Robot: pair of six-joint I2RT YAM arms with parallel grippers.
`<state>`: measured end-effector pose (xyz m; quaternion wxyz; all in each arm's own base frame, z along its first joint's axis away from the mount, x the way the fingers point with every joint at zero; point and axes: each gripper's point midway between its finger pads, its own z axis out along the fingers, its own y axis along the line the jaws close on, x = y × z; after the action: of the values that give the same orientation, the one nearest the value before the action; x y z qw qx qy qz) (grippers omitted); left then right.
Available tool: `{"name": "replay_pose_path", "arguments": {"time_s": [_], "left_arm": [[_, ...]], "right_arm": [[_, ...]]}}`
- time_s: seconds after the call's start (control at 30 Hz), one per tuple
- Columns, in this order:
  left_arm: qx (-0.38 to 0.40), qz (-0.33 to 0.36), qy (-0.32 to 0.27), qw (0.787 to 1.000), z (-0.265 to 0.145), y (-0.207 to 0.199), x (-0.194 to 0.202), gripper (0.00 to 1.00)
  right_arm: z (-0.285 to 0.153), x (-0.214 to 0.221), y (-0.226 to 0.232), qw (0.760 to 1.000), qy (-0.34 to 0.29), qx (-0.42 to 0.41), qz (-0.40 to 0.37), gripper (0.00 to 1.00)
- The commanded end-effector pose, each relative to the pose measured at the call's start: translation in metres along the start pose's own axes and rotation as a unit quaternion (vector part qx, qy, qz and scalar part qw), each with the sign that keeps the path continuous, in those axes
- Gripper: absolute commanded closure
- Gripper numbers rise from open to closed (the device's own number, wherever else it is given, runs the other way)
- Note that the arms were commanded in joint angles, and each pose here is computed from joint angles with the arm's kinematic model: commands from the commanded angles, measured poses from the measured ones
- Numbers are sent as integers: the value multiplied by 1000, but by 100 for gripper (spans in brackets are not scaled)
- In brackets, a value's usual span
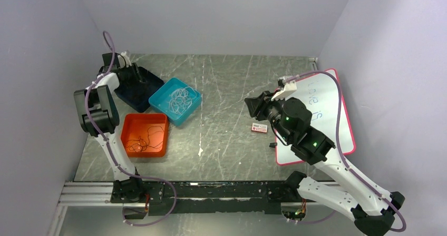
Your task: Untangle the cables
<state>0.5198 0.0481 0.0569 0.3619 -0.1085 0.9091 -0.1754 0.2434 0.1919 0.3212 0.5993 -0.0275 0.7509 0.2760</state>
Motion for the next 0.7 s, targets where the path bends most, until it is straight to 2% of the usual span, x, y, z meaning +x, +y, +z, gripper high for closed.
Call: {"name": "replay_pose_path", "arguments": {"time_s": [0.0, 0.33, 0.67], "left_arm": [[5, 21, -17, 1000, -8, -16, -20, 47], [-43, 43, -55, 997, -46, -18, -44, 33], [1, 52, -110, 993, -92, -55, -66, 19]], "right_arm": [[-2, -4, -2, 1000, -6, 5, 2, 62], [1, 0, 0, 1000, -3, 0, 5, 62], [3, 1, -3, 1000, -4, 7, 0, 62]]}}
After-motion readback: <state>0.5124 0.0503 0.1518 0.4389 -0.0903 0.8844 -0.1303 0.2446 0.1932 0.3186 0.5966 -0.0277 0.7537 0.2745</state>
